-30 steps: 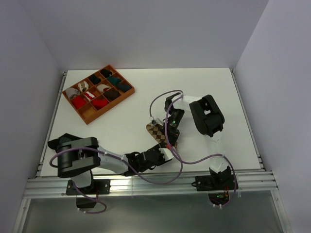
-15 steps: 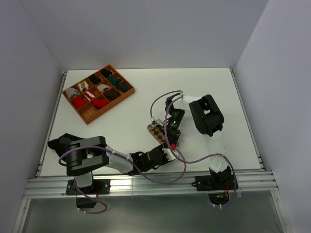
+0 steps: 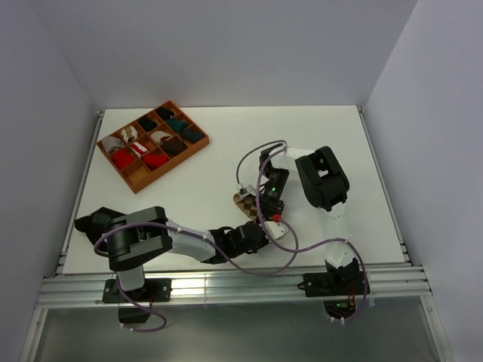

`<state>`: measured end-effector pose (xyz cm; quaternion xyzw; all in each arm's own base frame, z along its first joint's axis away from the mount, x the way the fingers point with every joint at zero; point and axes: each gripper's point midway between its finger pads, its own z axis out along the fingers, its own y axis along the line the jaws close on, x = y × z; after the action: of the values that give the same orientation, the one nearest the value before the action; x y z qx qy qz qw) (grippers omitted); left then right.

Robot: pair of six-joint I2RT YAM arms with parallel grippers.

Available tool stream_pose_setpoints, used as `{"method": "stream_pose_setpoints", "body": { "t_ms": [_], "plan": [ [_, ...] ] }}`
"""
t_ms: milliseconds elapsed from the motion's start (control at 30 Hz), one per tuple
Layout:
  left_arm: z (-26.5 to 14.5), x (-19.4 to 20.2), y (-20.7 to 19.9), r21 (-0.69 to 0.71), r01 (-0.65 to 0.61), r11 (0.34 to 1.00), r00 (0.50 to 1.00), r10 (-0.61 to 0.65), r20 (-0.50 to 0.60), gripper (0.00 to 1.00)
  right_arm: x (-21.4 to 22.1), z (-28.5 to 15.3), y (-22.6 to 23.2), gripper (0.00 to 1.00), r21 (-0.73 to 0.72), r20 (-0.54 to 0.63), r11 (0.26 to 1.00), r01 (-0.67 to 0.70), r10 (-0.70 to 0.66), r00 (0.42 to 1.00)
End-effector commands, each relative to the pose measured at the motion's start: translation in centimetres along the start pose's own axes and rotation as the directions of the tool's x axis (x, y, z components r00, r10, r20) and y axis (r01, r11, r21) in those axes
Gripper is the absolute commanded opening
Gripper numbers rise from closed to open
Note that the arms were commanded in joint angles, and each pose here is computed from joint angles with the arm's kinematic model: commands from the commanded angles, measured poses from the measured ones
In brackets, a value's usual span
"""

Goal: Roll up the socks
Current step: Roll the sock at the center of the board.

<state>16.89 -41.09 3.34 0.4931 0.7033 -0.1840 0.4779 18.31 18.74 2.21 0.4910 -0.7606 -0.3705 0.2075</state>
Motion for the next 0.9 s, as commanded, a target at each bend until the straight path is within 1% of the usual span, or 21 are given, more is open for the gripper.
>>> {"method": "stream_pose_setpoints", "body": {
  "t_ms": [0, 67, 100, 167, 233, 367, 400, 467, 500, 567, 633, 667, 733, 767, 800, 833, 867],
  "plan": [
    [-0.1, 5.3, -3.6, 0.163, 0.077, 0.984, 0.979, -0.044, -0.198, 0.0, -2.2, 0.4, -1.9, 0.4, 0.091, 0.072, 0.993, 0.078, -0.085, 0.994],
    [-0.2, 5.6, -3.9, 0.186, 0.111, 0.976, 0.973, -0.068, -0.221, 0.0, -2.7, -0.3, -1.9, 0.43, 0.13, 0.099, 0.988, 0.086, -0.099, 0.99],
    [-0.3, 5.9, -4.0, 0.191, 0.125, 0.973, 0.969, -0.079, -0.233, 0.0, -2.8, -0.5, -1.8, 0.48, 0.138, 0.108, 0.987, 0.087, -0.102, 0.989],
    [-0.5, 5.6, -3.9, 0.208, 0.176, 0.962, 0.963, -0.125, -0.24, 0.0, -3.4, -1.6, -1.7, 0.52, 0.181, 0.151, 0.98, 0.087, -0.115, 0.982],
    [-0.6, 5.7, -3.1, 0.187, 0.217, 0.958, 0.957, -0.171, -0.236, 0.0, -3.8, -3.1, -1.5, 0.53, 0.221, 0.21, 0.972, 0.076, -0.123, 0.97],
    [-1.3, 5.3, -2.3, 0.211, 0.299, 0.931, 0.94, -0.249, -0.234, 0.0, -3.8, -5.1, -1.3, 0.53, 0.275, 0.285, 0.961, 0.041, -0.122, 0.951],
    [-1.3, 4.9, -2.2, 0.214, 0.315, 0.925, 0.938, -0.268, -0.22, 0.0, -4.1, -6.3, -1.3, 0.53, 0.312, 0.326, 0.95, 0.024, -0.131, 0.936],
    [-1.6, 4.6, -1.7, 0.215, 0.329, 0.92, 0.935, -0.286, -0.208, 0.0, -3.9, -7.0, -1.6, 0.54, 0.342, 0.363, 0.94, -0.021, -0.112, 0.925],
    [-1.6, 4.5, -1.6, 0.216, 0.342, 0.915, 0.931, -0.3, -0.206, 0.0, -4.0, -8.3, -2.0, 0.54, 0.373, 0.407, 0.926, -0.061, -0.104, 0.908],
    [-1.8, 4.6, -1.8, 0.238, 0.367, 0.899, 0.922, -0.319, -0.218, 0.0, -3.8, -9.6, -2.2, 0.54, 0.399, 0.456, 0.91, -0.109, -0.094, 0.885],
    [-1.9, 4.8, -1.7, 0.243, 0.409, 0.88, 0.904, -0.355, -0.238, 0.0, -3.3, -11.1, -3.1, 0.54, 0.421, 0.521, 0.888, -0.182, -0.073, 0.85],
    [-2.1, 4.7, -2.3, 0.279, 0.441, 0.853, 0.89, -0.376, -0.257, 0.0, -3.3, -12.3, -2.9, 0.54, 0.453, 0.547, 0.871, -0.189, -0.104, 0.831],
    [-2.2, 4.8, -2.0, 0.291, 0.488, 0.823, 0.866, -0.415, -0.279, 0.0, -2.4, -13.4, -3.1, 0.54, 0.477, 0.569, 0.853, -0.213, -0.116, 0.814],
    [-2.3, 4.6, -2.0, 0.309, 0.512, 0.801, 0.854, -0.435, -0.287, 0.0, -2.1, -14.2, -2.5, 0.54, 0.506, 0.571, 0.84, -0.198, -0.154, 0.806],
    [-2.6, 4.3, -1.9, 0.331, 0.558, 0.761, 0.826, -0.475, -0.302, 0.0, -2.0, -14.5, -2.3, 0.54, 0.517, 0.573, 0.834, -0.195, -0.168, 0.802],
    [-2.8, 4.3, -1.9, 0.342, 0.578, 0.741, 0.814, -0.496, -0.302, 0.0, -1.4, -14.7, -2.3, 0.54, 0.525, 0.576, 0.827, -0.202, -0.17, 0.799],
    [-3.0, 4.2, -1.9, 0.347, 0.608, 0.714, 0.793, -0.522, -0.315, 0.0, -1.2, -15.2, -1.8, 0.54, 0.552, 0.567, 0.814, -0.181, -0.207, 0.797]
  ]
}}
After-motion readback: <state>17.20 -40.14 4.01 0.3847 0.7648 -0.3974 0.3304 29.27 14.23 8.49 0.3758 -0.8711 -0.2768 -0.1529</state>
